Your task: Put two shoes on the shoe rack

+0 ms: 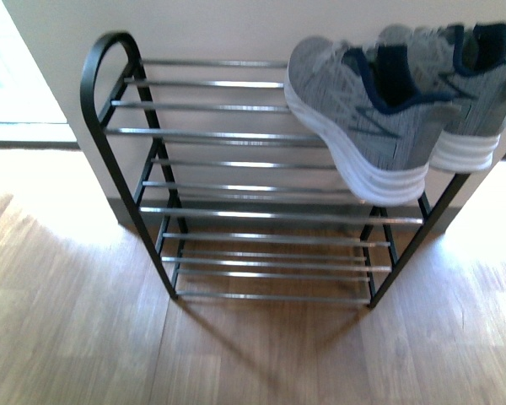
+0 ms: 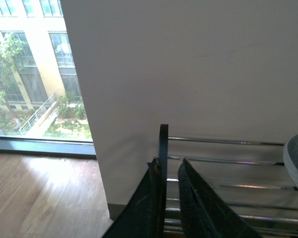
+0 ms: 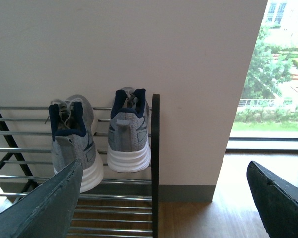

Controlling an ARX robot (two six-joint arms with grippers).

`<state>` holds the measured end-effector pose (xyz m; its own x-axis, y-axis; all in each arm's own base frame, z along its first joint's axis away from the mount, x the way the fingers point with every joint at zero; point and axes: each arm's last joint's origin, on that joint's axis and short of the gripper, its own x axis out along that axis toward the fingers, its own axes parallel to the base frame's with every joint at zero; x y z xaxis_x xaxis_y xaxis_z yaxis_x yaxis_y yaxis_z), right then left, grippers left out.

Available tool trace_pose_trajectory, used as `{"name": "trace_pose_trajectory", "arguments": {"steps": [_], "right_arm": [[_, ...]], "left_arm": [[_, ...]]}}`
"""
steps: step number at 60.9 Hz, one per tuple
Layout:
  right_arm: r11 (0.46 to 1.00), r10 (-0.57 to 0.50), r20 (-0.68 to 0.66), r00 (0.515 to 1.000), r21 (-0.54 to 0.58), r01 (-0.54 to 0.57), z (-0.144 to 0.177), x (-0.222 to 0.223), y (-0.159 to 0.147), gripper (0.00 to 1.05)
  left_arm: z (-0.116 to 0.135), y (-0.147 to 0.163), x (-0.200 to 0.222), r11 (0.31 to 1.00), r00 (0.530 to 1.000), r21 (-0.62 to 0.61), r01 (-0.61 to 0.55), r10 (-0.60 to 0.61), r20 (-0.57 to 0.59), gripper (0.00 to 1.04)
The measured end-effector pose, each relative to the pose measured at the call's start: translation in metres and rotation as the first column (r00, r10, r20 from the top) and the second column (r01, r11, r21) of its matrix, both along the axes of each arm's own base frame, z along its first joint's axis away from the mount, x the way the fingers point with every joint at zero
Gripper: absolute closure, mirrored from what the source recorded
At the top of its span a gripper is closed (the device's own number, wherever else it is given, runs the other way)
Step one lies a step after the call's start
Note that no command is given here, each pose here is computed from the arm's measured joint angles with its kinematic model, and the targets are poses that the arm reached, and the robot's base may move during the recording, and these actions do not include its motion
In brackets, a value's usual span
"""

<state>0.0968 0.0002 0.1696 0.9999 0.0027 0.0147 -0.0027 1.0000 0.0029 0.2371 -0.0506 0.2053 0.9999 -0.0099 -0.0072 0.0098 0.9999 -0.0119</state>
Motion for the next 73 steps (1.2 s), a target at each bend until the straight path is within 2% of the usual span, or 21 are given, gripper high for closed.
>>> {"name": "trace_pose_trajectory", "arguments": {"steps": [2, 47, 59, 73], "right_arm": [[1.0, 0.0, 0.0, 1.0, 0.0, 0.0, 0.0, 0.0, 0.0, 0.09], [1.0, 0.0, 0.0, 1.0, 0.0, 0.0, 0.0, 0.0, 0.0, 0.09], [1.0, 0.0, 0.0, 1.0, 0.0, 0.0, 0.0, 0.0, 0.0, 0.09], [1.0, 0.0, 0.0, 1.0, 0.0, 0.0, 0.0, 0.0, 0.0, 0.09]], "left_arm": [[-0.003, 0.004, -0.005, 1.0, 1.0, -0.002, -0.004, 0.004, -0.002, 1.04], [-0.031, 0.049, -0.081, 1.0, 1.0, 0.002, -0.005, 0.005, -0.003, 1.04], [-0.043, 0.05, -0.093, 1.0, 1.0, 0.002, -0.008, 0.008, -0.01, 1.04], [-0.037, 0.05, -0.103, 1.0, 1.0, 0.002, -0.006, 0.006, 0.009, 1.04]]}}
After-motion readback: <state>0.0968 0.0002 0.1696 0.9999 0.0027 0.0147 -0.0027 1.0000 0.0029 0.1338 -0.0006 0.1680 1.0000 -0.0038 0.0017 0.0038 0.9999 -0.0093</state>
